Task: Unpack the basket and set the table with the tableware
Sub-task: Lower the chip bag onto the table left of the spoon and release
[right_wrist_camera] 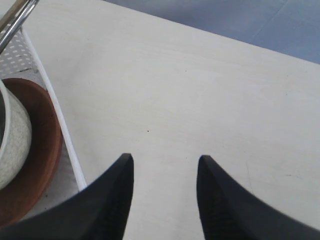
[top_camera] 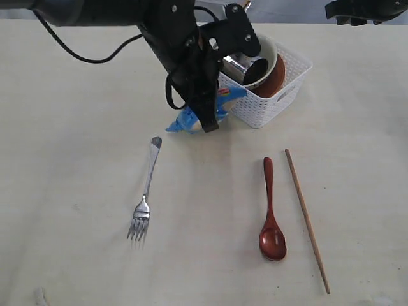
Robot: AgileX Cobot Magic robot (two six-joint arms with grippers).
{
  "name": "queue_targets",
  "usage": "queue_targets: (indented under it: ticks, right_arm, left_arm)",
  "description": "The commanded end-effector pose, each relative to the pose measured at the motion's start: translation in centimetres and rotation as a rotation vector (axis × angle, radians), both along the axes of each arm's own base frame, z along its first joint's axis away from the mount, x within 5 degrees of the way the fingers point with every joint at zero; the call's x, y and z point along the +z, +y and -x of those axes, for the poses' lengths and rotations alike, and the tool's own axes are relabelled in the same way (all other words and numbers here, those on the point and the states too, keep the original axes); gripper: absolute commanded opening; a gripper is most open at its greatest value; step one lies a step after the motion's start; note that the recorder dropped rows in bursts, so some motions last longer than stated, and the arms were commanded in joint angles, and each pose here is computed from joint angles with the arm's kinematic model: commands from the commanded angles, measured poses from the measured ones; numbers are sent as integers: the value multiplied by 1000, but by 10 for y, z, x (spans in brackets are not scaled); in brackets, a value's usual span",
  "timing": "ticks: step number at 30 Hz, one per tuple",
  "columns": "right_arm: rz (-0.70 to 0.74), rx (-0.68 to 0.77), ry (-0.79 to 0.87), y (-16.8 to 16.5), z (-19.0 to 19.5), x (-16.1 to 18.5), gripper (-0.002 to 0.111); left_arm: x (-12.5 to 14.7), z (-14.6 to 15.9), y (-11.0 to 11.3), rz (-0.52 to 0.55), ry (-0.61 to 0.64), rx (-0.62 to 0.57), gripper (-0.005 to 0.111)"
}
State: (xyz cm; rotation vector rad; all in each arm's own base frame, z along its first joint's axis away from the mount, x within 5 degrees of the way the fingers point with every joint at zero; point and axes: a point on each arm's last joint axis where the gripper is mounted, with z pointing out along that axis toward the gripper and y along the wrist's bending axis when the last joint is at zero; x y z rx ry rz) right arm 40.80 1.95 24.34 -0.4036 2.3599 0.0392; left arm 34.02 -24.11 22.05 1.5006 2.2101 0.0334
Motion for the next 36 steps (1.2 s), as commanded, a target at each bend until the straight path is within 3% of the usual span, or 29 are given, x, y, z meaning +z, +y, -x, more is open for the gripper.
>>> queue_targets:
  ticks: [1,7,12,14,21,24,32,36]
  right_arm:
    - [-5,-6,0,-2,1,0,40]
    - [-5,-6,0,-2,1,0,40]
    - [-5,-7,-2,-2,0,0,40]
    - [-4,-7,-4,-2,0,0,40]
    - [-5,-6,-2,-2,0,0,40]
    - [-5,-6,-2,-2,0,0,40]
    - [-5,-6,-2,-2,0,0,40]
    - [-5,-6,0,-2,1,0,40]
  left_arm:
    - [-11,3,-10,-40,-18,-72,0]
    - [-33,-1,-14,-64,11,-97,0]
    - [-37,2,-19,-11,57,-84,1]
    - [-37,3,-20,-3,65,-84,8]
    - [-33,4,-20,8,61,-76,52]
    - [-23,5,-19,29,47,-58,64]
    - [18,6,-8,105,-50,-26,64]
    - [16,-7,5,132,-51,59,51]
